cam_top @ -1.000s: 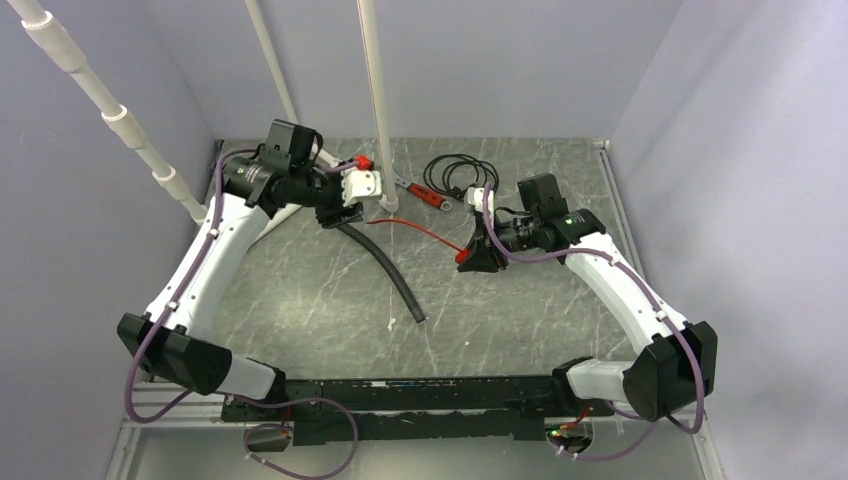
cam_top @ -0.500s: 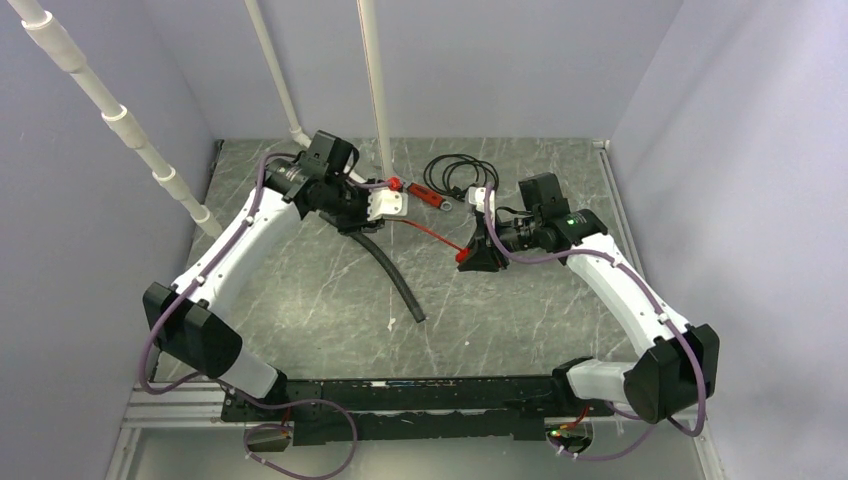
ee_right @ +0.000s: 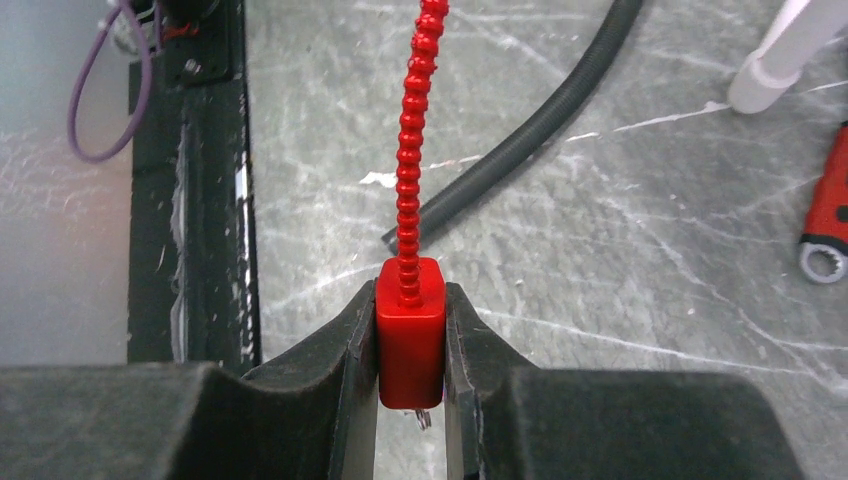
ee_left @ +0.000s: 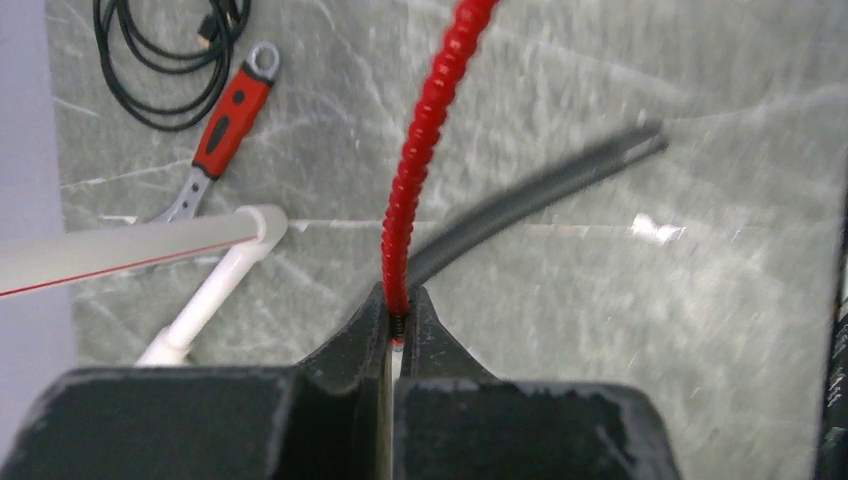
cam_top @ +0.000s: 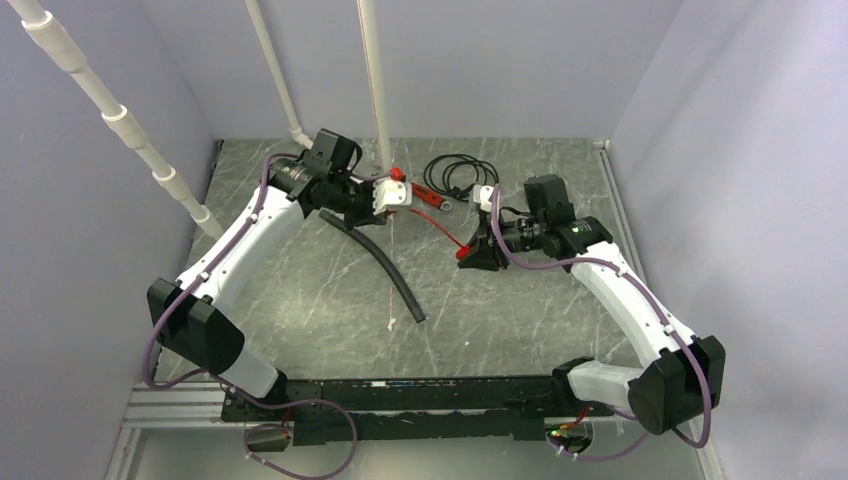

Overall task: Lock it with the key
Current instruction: Pick up the lock from the center of the board, then lock the lock.

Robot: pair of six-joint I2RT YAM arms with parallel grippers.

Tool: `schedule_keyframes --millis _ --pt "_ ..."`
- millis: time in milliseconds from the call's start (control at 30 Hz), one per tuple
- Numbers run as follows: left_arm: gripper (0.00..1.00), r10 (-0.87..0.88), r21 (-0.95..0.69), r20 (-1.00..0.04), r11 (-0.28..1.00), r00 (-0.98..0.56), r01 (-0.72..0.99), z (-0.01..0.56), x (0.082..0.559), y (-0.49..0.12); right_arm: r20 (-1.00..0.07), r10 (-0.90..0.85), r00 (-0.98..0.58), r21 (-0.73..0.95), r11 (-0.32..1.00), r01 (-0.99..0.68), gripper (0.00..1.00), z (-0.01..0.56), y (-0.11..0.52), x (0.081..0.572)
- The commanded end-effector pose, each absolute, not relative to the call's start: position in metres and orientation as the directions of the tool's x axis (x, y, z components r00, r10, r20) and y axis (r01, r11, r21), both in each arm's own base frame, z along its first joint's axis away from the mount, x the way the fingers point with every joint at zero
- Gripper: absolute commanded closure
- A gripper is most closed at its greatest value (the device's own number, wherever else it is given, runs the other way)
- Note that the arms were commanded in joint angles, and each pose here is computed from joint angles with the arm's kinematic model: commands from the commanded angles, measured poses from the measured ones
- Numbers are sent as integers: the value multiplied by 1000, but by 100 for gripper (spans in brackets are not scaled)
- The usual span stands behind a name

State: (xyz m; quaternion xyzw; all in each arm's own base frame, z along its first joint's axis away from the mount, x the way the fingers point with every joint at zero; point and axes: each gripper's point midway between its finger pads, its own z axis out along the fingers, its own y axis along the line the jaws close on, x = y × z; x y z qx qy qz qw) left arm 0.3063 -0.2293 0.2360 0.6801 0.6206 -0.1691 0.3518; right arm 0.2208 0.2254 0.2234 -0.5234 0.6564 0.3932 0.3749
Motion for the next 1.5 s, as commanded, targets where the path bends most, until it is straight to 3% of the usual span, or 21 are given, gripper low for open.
schedule_keyframes --millis 0,167,433,833,1467 --pt "100 458 174 -883 115 103 978 312 291 -272 -965 -260 -29 -24 196 -980 100 265 236 245" --pt "100 219 -5 -975 138 -36 990 362 275 -297 -989 -143 28 -64 253 -965 100 295 244 261" --pt "100 18 -132 -991 75 -134 988 410 258 -327 -999 -28 21 -28 281 -959 100 322 255 274" --pt "100 -15 -202 -979 2 -202 979 410 248 -348 -996 53 76 -58 281 -958 100 349 259 269" --pt "100 11 -266 -964 -9 -266 964 388 250 -353 -990 100 99 -70 267 -961 100 361 264 261"
